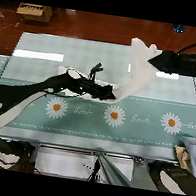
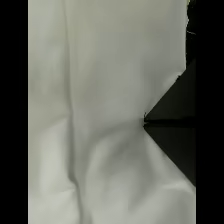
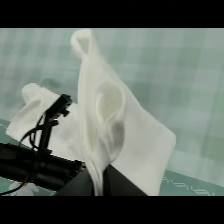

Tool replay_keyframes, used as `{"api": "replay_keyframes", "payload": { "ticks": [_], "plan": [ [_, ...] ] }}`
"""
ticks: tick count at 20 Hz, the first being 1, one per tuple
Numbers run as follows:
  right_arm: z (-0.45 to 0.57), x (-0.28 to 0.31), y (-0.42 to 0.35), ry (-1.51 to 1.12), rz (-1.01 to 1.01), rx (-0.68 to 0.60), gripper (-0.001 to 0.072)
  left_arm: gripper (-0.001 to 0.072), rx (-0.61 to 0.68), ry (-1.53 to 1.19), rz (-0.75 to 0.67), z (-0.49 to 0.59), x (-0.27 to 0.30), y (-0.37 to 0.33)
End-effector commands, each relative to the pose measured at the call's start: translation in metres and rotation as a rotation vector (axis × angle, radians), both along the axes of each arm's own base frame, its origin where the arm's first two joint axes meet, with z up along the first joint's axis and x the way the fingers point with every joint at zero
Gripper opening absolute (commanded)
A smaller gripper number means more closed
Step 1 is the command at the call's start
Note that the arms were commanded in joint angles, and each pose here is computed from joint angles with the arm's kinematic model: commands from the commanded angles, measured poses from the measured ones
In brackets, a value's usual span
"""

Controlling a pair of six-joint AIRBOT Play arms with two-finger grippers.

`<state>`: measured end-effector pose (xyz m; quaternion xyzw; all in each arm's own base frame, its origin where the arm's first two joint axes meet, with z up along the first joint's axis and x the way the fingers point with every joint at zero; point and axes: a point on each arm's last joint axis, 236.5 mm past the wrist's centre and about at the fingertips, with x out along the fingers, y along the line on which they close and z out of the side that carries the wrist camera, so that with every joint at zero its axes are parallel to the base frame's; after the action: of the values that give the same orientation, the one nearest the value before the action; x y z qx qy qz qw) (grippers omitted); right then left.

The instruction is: Fold the shirts.

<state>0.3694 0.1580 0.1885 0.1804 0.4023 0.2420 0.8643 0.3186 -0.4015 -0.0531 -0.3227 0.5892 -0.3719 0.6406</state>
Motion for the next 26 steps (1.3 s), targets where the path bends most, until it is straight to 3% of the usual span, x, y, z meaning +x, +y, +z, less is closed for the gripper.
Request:
{"api": "replay_keyframes", "payload": {
  "ticks": [1, 5, 10, 15, 20, 22, 23, 26],
  "plan": [
    [0.009, -0.016, 0.021, 0.002, 0.032, 0.02, 0.0021, 0.0018, 0.011, 0.009, 0.077, -0.01, 0.009, -0.008],
    [0.015, -0.017, 0.046, -0.055, 0.066, 0.011, 0.0021, 0.0017, 0.007, -0.172, 0.139, 0.05, 0.062, 0.055],
    [0.009, 0.009, 0.121, -0.145, 0.075, 0.089, 0.0021, 0.0017, 0.076, -0.541, 0.319, 0.191, 0.103, 0.203],
    [-0.046, 0.027, 0.233, -0.189, 0.09, 0.202, 0.0021, 0.0018, 0.155, -0.708, 0.503, 0.273, 0.075, 0.32],
    [-0.132, 0.013, 0.321, -0.133, -0.008, 0.336, 0.0036, 0.0018, 0.144, -0.669, 0.451, 0.281, 0.039, 0.323],
    [-0.16, 0.0, 0.338, -0.029, -0.104, 0.425, 0.0509, 0.0018, 0.133, -0.666, 0.418, 0.279, 0.036, 0.311],
    [-0.165, -0.007, 0.343, -0.009, -0.098, 0.427, 0.0545, 0.0018, 0.127, -0.66, 0.409, 0.276, 0.035, 0.306],
    [-0.142, 0.0, 0.328, -0.076, 0.012, 0.333, 0.0544, 0.0018, 0.133, -0.631, 0.428, 0.26, 0.038, 0.307]
  ]
}}
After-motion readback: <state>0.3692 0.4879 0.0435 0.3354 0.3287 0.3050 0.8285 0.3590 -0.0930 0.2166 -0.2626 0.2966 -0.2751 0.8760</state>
